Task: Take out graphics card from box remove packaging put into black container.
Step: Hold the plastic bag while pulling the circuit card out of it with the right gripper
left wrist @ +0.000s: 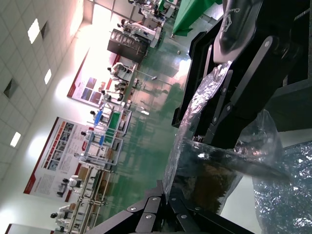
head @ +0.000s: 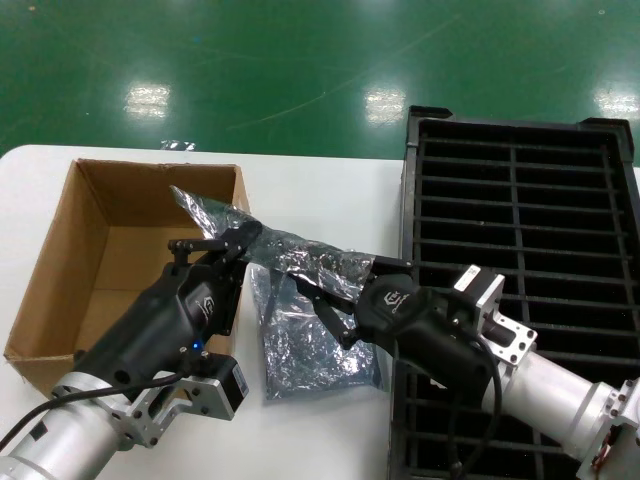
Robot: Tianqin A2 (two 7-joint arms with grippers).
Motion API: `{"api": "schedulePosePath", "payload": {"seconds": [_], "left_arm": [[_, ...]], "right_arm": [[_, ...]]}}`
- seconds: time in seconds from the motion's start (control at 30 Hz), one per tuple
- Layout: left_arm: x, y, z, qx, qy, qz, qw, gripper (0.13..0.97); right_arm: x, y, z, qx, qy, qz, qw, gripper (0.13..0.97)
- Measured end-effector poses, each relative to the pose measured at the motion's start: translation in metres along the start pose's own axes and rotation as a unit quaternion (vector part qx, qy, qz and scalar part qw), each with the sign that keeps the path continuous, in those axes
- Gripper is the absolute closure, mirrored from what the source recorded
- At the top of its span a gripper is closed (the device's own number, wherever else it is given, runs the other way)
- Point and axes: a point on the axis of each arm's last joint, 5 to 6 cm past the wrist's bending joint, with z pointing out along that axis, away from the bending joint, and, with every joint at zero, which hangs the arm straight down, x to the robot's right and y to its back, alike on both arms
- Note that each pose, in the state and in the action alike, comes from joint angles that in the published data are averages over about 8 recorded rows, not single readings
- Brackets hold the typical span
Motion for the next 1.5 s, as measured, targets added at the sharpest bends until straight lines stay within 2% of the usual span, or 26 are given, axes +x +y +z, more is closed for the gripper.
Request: {"api": "schedulePosePath", "payload": {"seconds": [0.33, 1.27, 1.5], "left_arm": [[0.0000, 0.0000, 0.000, 0.000, 0.000, 0.000, 1.0000, 0.958], [0.0000, 0.0000, 0.000, 0.000, 0.000, 0.000, 1.0000, 0.958], [0.0000, 0.0000, 0.000, 0.000, 0.000, 0.000, 1.0000, 0.958]], "right_arm": [[0.001, -0.003, -0.004, -0.003, 0.007, 0.004, 1.000, 0.902], [-0.005, -0.037, -0.077, -0.006, 0.003, -0.019, 1.000, 0.902], [-0.008, -0.041, -0.079, -0.007, -0.002, -0.022, 1.000, 0.902]]}}
